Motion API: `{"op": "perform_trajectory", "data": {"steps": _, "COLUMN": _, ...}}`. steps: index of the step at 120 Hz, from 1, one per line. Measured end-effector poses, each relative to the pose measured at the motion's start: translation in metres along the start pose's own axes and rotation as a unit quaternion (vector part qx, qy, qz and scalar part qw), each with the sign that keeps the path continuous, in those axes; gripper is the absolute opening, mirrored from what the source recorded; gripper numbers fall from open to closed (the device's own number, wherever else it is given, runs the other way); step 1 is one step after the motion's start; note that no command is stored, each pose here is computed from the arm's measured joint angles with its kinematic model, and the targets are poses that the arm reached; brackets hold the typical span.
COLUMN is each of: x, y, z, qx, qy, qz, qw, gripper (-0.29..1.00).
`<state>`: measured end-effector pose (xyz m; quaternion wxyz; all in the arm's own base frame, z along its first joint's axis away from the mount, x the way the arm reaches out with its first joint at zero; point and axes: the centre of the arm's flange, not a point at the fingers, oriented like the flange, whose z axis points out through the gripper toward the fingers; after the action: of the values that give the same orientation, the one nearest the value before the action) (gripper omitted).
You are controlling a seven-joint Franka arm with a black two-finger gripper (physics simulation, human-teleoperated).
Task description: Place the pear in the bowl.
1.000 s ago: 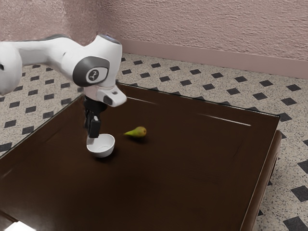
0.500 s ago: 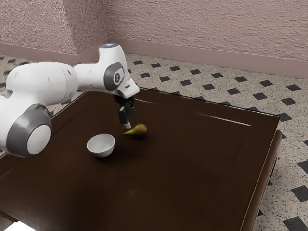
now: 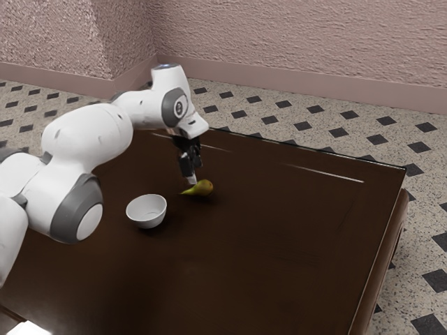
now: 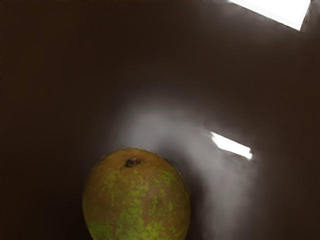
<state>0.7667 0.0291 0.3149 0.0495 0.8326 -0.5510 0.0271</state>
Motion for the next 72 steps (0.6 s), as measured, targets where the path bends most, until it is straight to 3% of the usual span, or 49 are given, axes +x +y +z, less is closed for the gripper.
{"op": "perform_trajectory", "data": {"steps": 30, "x": 0.001, "y": 0.001, "z": 0.039, "qx": -0.027, "qy": -0.003, "qz": -0.04, "qw": 0.999, "gripper": 0.7}}
{"op": "perform_trajectory", "data": {"steps": 50, "x": 0.003, "y": -0.012, "z": 0.037, "qx": 0.0, "qy": -0.012, "qz": -0.053, "qw": 0.999, "gripper": 0.7}}
{"op": "perform_trajectory", "data": {"steps": 72, "x": -0.002, "y": -0.01, "z": 0.065, "qx": -0.016, "qy": -0.008, "qz": -0.076, "qw": 0.997, "gripper": 0.7}}
